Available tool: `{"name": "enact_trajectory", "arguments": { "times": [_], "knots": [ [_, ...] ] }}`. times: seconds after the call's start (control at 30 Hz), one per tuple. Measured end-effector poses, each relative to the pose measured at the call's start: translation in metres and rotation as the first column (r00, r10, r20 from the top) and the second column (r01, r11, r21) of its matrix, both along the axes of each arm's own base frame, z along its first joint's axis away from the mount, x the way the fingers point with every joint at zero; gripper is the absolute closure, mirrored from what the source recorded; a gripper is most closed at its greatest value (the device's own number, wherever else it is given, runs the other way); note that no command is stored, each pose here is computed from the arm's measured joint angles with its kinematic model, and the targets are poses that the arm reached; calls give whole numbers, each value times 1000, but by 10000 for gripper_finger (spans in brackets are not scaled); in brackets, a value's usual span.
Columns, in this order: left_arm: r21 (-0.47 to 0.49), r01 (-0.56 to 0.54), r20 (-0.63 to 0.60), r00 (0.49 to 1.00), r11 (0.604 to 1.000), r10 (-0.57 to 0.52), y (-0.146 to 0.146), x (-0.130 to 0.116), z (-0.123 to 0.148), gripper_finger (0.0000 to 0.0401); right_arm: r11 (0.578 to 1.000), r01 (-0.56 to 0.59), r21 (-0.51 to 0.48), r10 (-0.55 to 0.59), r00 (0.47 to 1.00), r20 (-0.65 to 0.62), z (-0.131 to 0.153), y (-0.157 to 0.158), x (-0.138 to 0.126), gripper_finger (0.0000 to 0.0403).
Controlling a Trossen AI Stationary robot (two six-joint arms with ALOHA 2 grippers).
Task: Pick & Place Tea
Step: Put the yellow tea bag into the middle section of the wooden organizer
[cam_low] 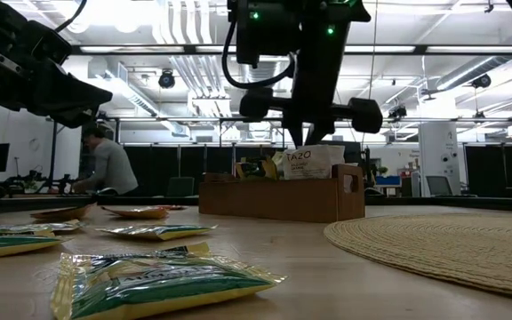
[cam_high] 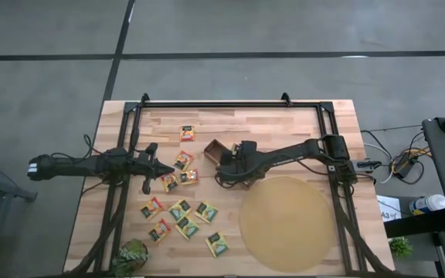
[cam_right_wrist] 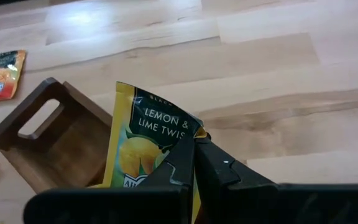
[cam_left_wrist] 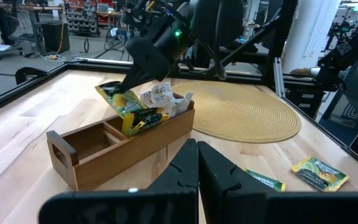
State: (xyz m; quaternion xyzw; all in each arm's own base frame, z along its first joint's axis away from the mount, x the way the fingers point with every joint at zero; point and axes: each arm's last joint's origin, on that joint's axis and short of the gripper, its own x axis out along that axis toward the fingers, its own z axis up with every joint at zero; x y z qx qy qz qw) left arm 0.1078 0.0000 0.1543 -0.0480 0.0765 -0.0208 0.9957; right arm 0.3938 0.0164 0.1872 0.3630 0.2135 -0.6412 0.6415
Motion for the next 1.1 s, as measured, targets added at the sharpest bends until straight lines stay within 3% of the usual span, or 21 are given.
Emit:
{"name": "enact_trajectory", "arguments": {
  "times": [0.23,0.53,0.9,1.1],
  "knots": [
    [0,0,0,1000,1000,0,0,0,0,401,1000,-10,10,10,999,33,0,1,4,385],
    [0,0,0,1000,1000,0,0,0,0,401,999,-6,49,5,1000,25,-2,0,3,322],
    [0,0,0,1000,1000,0,0,0,0,401,999,27,46,-22,994,-105,5,-2,-14,286],
    [0,0,0,1000,1000,0,0,0,0,401,994,-95,46,102,975,-197,15,-9,-16,277]
  ]
}}
